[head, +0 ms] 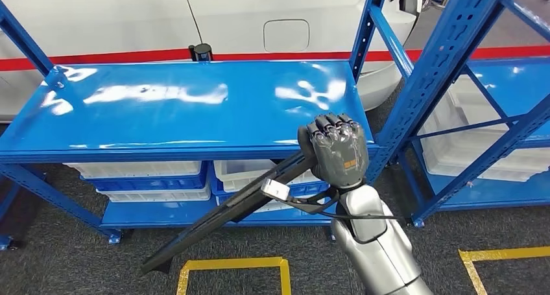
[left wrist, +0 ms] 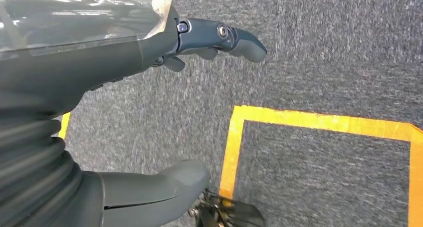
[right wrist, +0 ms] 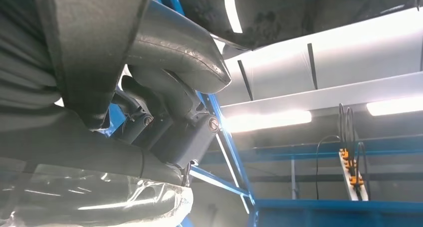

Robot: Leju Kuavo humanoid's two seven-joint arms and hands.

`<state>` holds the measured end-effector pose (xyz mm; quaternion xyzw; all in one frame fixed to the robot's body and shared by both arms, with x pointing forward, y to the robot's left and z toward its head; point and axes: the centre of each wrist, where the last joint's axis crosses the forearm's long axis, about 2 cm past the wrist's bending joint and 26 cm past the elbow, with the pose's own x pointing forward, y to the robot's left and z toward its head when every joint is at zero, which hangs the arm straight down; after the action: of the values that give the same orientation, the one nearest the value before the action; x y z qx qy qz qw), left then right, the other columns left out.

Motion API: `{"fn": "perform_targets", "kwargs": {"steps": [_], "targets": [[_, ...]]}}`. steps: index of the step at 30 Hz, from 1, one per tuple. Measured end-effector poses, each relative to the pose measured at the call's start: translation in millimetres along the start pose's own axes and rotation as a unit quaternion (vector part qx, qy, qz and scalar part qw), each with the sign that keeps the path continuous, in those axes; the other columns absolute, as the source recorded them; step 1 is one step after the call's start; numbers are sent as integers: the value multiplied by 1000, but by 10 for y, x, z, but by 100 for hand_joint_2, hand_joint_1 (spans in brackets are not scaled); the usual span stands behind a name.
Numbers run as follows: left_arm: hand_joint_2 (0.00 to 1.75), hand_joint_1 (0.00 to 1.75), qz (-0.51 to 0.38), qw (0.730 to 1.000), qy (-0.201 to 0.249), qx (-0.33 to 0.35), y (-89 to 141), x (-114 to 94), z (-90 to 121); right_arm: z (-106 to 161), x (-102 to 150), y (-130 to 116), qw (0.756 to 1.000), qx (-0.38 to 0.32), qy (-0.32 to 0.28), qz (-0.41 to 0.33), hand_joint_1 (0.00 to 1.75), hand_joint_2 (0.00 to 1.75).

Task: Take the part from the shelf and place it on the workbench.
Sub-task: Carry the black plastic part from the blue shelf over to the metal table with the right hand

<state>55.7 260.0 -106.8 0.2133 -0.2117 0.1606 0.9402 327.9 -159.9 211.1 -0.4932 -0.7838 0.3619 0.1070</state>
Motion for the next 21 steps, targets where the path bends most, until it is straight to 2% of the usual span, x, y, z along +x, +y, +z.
{"fn": "perform_targets", "kwargs": {"steps": [6, 21], "targets": [[175, 0, -2, 1000, -1, -4, -10, -6, 7, 107, -11, 17, 1000, 11, 1, 6, 175, 175], [175, 0, -10, 1000, -7, -18, -24, -6, 12, 122, 33, -3, 1000, 8, 7, 14, 175, 175]]}}
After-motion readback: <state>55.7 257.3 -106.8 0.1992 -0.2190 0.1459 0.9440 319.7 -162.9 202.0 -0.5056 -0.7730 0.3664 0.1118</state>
